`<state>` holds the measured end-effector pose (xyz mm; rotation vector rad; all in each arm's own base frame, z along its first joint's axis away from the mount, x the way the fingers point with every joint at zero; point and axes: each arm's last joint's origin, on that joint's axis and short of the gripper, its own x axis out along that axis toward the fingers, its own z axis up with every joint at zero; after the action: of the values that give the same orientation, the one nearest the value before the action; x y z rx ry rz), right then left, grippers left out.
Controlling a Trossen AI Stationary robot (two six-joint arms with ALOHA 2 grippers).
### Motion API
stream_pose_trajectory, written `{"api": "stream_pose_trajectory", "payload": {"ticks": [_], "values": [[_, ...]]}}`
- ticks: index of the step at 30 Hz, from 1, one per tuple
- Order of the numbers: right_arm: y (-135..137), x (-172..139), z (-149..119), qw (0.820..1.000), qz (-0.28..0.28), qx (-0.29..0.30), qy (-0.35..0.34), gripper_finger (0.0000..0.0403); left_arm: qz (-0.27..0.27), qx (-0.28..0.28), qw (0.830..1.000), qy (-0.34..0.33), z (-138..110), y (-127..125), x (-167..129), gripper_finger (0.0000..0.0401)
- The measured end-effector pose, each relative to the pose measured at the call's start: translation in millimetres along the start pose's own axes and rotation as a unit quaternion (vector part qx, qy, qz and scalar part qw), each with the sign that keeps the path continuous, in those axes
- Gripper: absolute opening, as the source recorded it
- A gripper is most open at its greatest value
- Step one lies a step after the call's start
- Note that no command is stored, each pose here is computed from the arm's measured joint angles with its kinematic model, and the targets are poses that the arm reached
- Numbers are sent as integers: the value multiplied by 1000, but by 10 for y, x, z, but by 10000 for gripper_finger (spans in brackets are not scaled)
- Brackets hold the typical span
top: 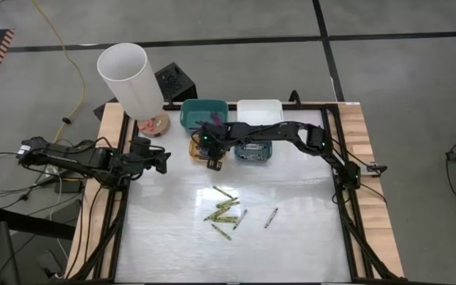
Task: Sort crayons
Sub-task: Put the black crayon into the blue bin
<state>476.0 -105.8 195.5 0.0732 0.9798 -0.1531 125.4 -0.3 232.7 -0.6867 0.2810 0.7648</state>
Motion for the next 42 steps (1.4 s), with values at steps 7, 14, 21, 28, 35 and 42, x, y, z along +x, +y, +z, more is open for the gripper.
{"api": "stream_pose_trajectory", "payload": {"ticks": [7,14,21,28,35,42], "values": [[-5,-367,288,1000,1,2,-10,77,-13,-1,1000,19,-10,-8,-1,160],[50,-991,543,1000,3,26,-1,78,-35,7,998,53,-29,-22,-3,160],[185,-1281,397,979,-14,187,77,78,-53,20,996,75,-41,-32,-6,160],[647,-1398,117,930,-97,296,197,78,-63,42,994,77,-38,-44,-7,160],[1332,-1529,26,919,-102,337,176,78,-86,52,990,99,-48,-63,-11,160],[1905,-1635,-136,883,-110,427,164,78,-88,52,990,103,-51,-63,-11,160]]}}
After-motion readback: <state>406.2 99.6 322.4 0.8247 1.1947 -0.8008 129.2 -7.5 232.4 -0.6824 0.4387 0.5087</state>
